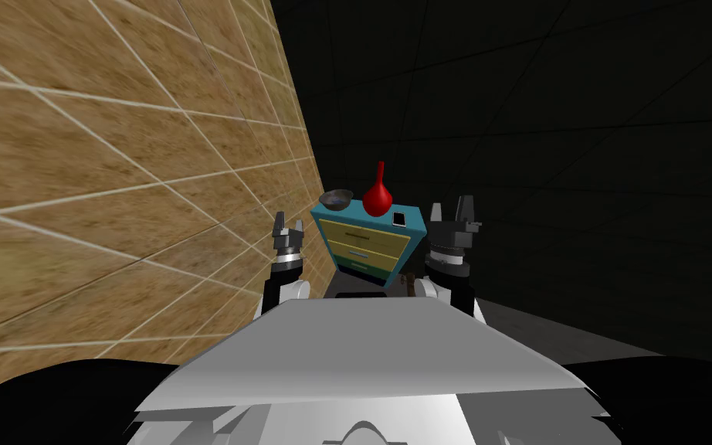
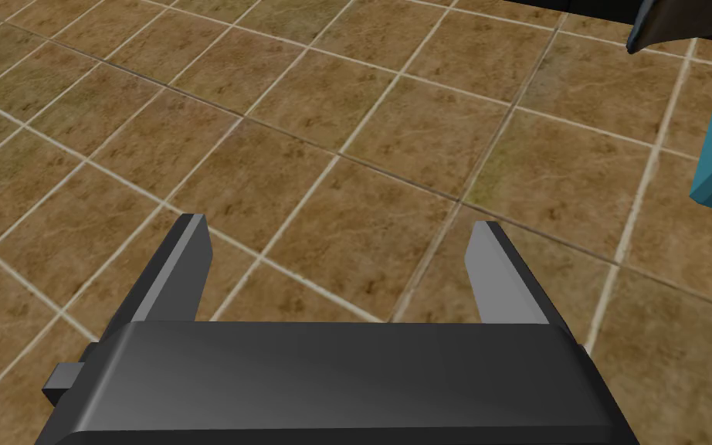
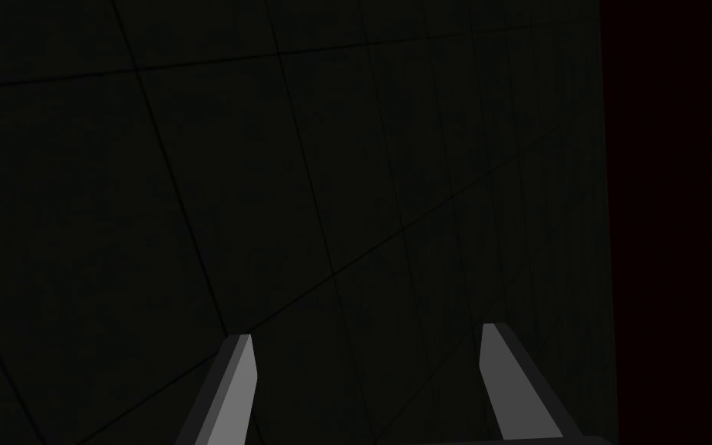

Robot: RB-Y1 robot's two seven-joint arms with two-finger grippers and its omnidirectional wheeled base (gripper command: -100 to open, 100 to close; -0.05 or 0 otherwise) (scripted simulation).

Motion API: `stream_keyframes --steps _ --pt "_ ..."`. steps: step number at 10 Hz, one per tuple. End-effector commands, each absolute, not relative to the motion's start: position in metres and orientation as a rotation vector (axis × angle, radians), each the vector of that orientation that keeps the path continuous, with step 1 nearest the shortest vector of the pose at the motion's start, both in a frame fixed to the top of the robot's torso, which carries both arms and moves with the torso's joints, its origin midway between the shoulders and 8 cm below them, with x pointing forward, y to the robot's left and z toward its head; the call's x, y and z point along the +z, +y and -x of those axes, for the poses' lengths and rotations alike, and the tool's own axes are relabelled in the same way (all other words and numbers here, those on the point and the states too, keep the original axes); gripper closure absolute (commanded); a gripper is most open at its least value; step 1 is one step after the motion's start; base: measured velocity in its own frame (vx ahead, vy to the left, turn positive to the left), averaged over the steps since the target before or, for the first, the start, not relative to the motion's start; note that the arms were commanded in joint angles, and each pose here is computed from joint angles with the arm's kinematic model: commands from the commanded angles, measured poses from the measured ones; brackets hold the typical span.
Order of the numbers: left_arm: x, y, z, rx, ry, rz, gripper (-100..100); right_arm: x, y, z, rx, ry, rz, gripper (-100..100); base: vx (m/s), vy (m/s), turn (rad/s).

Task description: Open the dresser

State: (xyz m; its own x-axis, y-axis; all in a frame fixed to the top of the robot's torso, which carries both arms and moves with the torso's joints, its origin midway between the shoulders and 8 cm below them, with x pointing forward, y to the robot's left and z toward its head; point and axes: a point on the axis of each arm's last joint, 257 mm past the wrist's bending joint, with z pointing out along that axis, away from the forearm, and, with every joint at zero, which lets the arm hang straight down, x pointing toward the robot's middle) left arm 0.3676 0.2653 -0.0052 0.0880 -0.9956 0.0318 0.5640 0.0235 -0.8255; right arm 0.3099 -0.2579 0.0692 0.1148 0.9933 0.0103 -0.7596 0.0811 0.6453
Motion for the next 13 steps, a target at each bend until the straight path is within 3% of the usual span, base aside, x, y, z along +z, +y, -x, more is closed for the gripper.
stream_keyframes --steps 1,9,10,13 --pt "-0.005 0.265 -0.368 -1.37 0.694 0.805 0 0.069 -0.258 -0.31 1.395 0.501 -0.579 0 0.0 0.0 0.0" --pt "-0.005 0.265 -0.368 -1.37 0.693 0.805 0 0.069 -0.258 -0.31 1.395 0.501 -0.578 0 0.0 0.0 0.0" --pt "-0.008 0.26 -0.37 -1.371 0.738 0.789 -100 0.069 -0.258 -0.31 1.395 0.501 -0.578 0 0.012 -0.002 -0.039" --pt "-0.02 0.249 -0.377 -1.375 0.824 0.797 -100 0.069 -0.258 -0.31 1.395 0.501 -0.579 0 0.02 -0.004 -0.068"
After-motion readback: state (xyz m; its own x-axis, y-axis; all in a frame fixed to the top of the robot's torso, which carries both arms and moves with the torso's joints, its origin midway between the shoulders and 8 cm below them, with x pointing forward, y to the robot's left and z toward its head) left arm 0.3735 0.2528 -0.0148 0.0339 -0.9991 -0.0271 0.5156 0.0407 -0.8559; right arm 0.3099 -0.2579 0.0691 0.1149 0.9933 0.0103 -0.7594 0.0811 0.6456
